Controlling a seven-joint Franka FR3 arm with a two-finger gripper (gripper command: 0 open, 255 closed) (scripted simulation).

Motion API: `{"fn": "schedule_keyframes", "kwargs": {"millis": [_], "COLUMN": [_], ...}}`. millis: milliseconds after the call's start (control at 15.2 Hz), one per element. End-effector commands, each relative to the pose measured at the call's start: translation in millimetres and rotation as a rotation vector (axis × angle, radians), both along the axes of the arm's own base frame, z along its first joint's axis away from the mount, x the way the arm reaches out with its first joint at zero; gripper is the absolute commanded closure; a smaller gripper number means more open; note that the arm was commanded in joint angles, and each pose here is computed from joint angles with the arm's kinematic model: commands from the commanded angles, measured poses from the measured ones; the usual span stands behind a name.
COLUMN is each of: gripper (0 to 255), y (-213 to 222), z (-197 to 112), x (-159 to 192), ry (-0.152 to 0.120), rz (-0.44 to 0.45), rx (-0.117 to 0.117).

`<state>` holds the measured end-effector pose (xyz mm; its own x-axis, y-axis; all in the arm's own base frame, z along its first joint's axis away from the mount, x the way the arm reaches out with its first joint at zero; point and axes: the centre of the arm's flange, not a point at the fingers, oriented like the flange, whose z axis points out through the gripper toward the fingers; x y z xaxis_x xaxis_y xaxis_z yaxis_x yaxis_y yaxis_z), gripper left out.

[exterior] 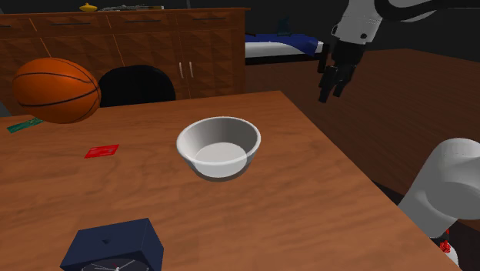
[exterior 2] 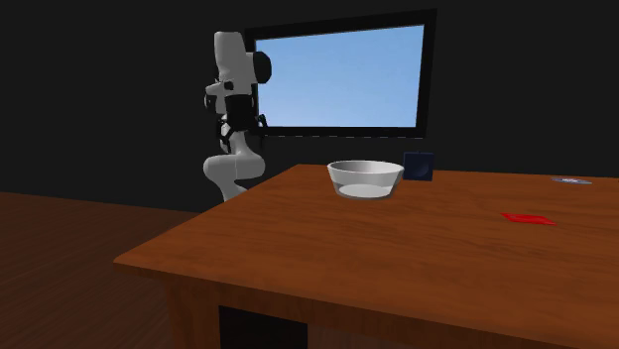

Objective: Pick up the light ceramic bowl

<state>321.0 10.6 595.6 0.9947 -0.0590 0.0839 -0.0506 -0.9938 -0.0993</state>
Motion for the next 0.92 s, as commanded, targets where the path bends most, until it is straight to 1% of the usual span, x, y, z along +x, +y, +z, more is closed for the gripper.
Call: {"fn": "schedule_keyframes", "kwargs": {"millis": [0, 858], "gripper": [0, 0], "y": [0, 116], "z": [0, -28], "x": [0, 100], "ry": [0.000, 0.014], "rz": [0.000, 0.109], "rx": [0.000, 0.154]}}
